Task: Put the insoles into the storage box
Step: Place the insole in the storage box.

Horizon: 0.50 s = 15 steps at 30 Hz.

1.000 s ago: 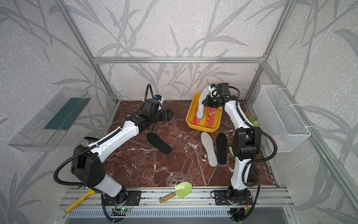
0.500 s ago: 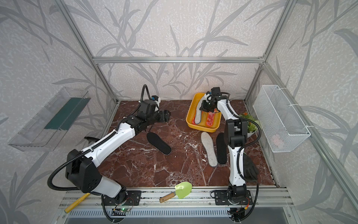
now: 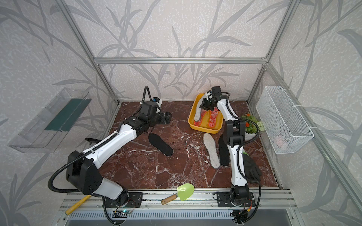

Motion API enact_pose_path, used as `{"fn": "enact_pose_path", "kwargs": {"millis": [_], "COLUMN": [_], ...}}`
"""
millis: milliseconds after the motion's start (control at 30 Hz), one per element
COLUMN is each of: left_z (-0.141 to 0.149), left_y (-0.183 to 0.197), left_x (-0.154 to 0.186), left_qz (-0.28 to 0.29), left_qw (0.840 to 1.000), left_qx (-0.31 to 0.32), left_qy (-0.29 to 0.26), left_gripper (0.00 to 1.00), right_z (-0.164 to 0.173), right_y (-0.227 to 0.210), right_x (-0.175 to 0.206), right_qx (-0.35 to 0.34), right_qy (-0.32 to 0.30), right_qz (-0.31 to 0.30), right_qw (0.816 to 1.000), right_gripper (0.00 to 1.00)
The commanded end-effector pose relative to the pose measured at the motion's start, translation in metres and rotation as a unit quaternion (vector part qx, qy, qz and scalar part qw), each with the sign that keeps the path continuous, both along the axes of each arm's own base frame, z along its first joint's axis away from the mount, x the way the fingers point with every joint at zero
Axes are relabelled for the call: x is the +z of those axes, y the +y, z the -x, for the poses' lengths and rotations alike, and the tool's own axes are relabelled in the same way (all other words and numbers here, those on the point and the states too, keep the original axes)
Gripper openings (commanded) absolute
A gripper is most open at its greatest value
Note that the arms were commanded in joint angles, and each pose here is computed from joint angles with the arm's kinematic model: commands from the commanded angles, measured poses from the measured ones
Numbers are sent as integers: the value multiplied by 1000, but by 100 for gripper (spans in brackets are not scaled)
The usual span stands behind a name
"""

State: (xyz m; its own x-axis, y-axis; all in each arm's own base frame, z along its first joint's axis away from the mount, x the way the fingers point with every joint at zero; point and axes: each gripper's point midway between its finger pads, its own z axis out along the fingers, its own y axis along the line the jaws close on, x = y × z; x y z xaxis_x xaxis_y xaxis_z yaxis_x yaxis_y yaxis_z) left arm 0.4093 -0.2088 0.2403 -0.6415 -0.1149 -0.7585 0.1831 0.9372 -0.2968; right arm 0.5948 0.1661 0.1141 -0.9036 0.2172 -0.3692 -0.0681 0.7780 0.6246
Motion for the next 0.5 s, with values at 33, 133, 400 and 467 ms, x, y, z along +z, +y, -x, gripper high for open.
{"fn": "enact_pose_path", "kwargs": {"millis": [33, 133, 400, 467], "left_z": [5, 4, 4, 5], "left_y": [8, 9, 8, 10], "left_x": [7, 8, 7, 8], "left_qz": [-4, -2, -1, -3], "left_qw": [1000, 1000, 1000, 1000], "left_qx": [7, 9, 8, 9], "left_qy": [-9, -9, -7, -8], "left_gripper": [82, 83, 82, 82], "right_z": [4, 4, 4, 4], "right_y": [3, 1, 0, 0], "right_x": [-16, -19, -40, -42], "right_qx": [3, 2, -2, -3], "right_qy": [29, 33, 54, 56], "right_qz": [5, 9, 16, 17], "right_qw": [1000, 999, 998, 998], "right_gripper": [0, 0, 0, 0]}}
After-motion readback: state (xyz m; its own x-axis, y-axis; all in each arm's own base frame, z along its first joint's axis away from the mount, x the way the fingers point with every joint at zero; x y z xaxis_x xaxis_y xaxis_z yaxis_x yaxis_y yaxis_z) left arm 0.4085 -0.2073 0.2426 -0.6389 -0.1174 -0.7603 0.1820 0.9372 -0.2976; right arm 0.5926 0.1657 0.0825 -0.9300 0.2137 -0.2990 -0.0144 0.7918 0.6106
